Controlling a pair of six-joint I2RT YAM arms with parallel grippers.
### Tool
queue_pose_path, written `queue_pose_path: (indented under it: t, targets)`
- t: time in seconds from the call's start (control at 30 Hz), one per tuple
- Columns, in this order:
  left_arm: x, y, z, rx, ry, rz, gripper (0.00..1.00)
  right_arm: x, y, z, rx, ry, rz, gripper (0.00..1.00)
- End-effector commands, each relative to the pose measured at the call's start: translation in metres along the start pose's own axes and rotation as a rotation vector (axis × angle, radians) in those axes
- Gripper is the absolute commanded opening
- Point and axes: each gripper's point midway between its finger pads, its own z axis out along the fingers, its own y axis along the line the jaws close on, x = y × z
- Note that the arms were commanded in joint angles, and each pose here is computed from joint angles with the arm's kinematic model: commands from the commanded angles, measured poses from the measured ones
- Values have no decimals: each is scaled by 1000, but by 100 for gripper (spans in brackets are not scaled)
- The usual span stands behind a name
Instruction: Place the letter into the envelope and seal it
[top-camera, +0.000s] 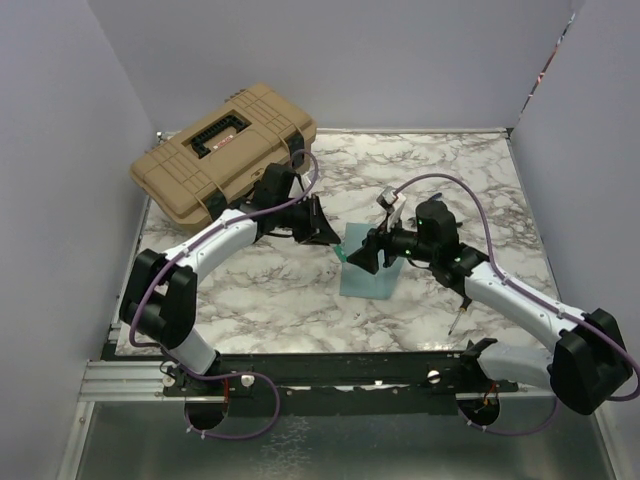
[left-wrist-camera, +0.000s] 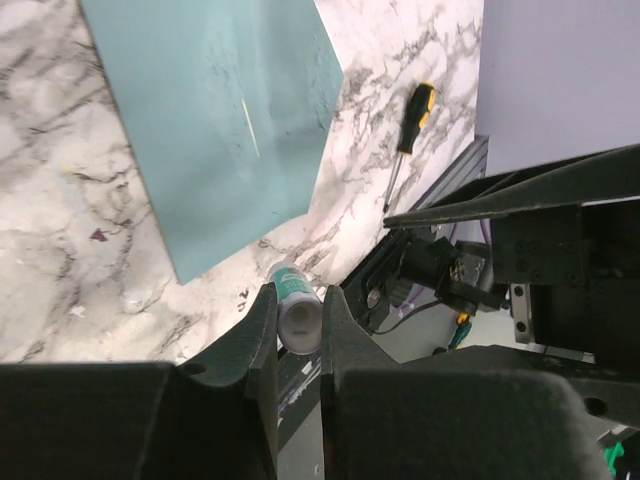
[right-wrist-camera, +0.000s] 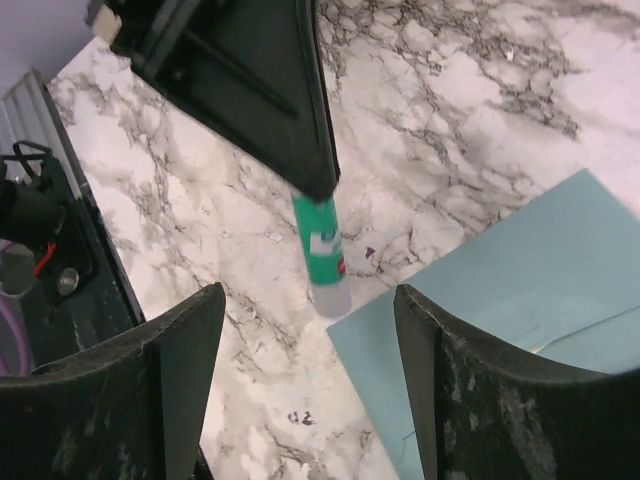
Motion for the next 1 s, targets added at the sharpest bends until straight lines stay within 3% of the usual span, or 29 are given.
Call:
queue_pose_path:
  t: [0.0,0.13,0.23,0.67,0.97]
  targets:
    - [-17,-8,-17,40,-46,-36,0,-15,4,-2,22,-156,226,73]
    - [-19,-19,-24,84,-43,-69,0,-19,18,-3,-64,-249,359,74]
    - [-18,-26,-28,110,-34,-81,0,-19,15,0,-62,-270,330,74]
    - [-8,-28,-30,135,1,-107,0,-4,3,24,-76,-121,134,74]
    - [-13,-33,-32,133,-20,-115,0,11,20,25,-201,-48,66,62]
